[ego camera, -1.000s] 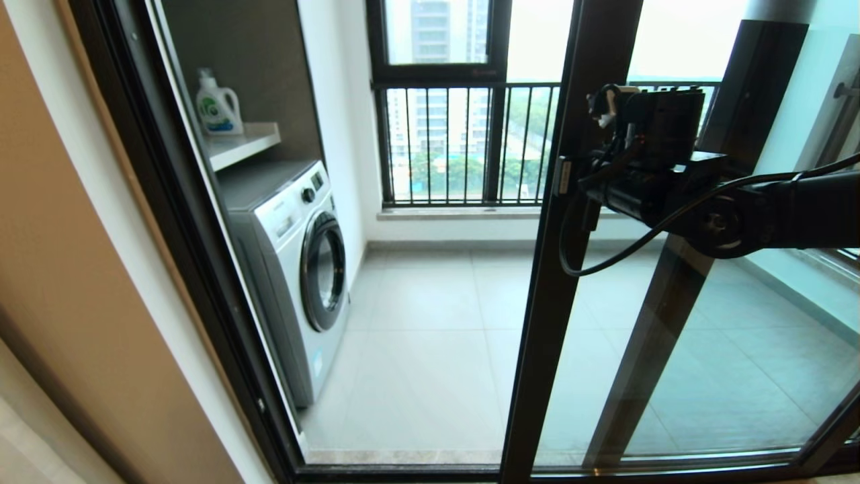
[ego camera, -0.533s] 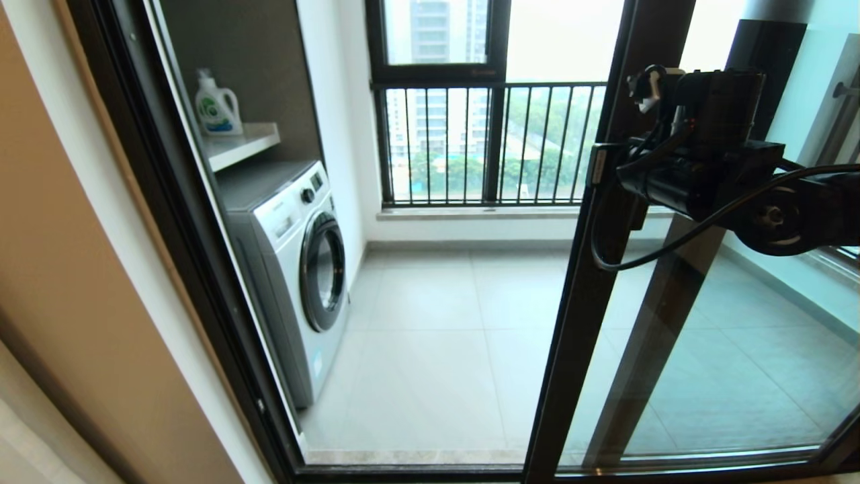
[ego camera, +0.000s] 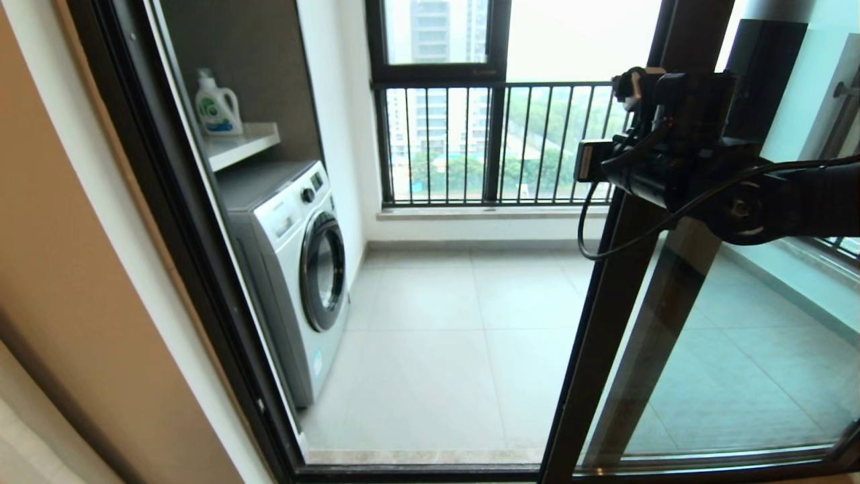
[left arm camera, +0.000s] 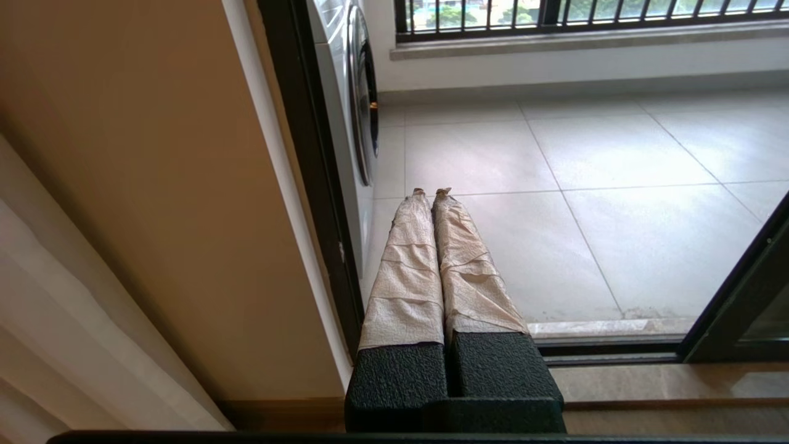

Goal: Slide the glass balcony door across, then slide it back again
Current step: Open the slid door

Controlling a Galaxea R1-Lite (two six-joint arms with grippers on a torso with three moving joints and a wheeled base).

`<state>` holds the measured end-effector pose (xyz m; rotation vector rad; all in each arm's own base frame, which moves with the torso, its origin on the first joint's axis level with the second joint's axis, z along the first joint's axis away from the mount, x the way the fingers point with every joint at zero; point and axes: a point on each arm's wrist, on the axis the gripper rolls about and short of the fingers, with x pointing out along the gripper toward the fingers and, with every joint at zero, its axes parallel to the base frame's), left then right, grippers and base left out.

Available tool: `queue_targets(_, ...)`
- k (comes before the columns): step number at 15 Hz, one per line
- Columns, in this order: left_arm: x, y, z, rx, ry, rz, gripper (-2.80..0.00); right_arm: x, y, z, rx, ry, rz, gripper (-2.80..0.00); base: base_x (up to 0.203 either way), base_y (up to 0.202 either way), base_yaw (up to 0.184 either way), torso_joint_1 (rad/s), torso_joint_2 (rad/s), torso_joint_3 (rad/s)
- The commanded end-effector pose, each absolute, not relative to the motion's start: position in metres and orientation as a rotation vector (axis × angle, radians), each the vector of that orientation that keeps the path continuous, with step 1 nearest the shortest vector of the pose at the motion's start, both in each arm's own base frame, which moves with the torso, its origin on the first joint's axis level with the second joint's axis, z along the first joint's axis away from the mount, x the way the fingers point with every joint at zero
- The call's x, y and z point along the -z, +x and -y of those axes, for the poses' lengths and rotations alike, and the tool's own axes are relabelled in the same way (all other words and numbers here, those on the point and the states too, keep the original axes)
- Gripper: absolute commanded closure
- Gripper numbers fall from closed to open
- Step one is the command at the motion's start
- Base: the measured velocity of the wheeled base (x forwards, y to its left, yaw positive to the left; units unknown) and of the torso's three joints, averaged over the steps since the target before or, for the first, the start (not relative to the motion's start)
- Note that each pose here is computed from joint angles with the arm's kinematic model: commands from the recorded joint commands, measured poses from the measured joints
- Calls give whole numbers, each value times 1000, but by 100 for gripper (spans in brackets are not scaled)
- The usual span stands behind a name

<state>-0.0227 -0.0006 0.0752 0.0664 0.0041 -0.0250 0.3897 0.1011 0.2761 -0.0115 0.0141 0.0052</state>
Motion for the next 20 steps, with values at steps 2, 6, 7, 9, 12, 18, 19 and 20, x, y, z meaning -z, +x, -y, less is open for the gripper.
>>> queue_targets(2,-75,-23,1,25,67,-5,0,-262,414,-84,44,-18,-29,0,0,0,0,0,0,0)
queue_targets(6,-75,-23,1,25,67,-5,0,-261,425,-61,102,-15,-22,0,0,0,0,0,0,0)
queue_targets(7,-75,-23,1,25,67,-5,0,-262,425,-57,112,-15,-21,0,0,0,0,0,0,0)
queue_targets(9,-75,-23,1,25,67,-5,0,-263,425,-48,122,-13,-17,0,0,0,0,0,0,0)
queue_targets(12,-75,-23,1,25,66,-5,0,-264,423,-34,101,-7,-19,0,0,0,0,0,0,0)
queue_targets(18,-75,-23,1,25,66,-5,0,-262,425,-6,157,-7,-20,0,0,0,0,0,0,0)
queue_targets(19,-75,-23,1,25,67,-5,0,-262,425,-2,167,-7,-22,0,0,0,0,0,0,0)
queue_targets(20,-75,-23,1,26,66,-5,0,-260,425,1,168,-7,-28,0,0,0,0,0,0,0)
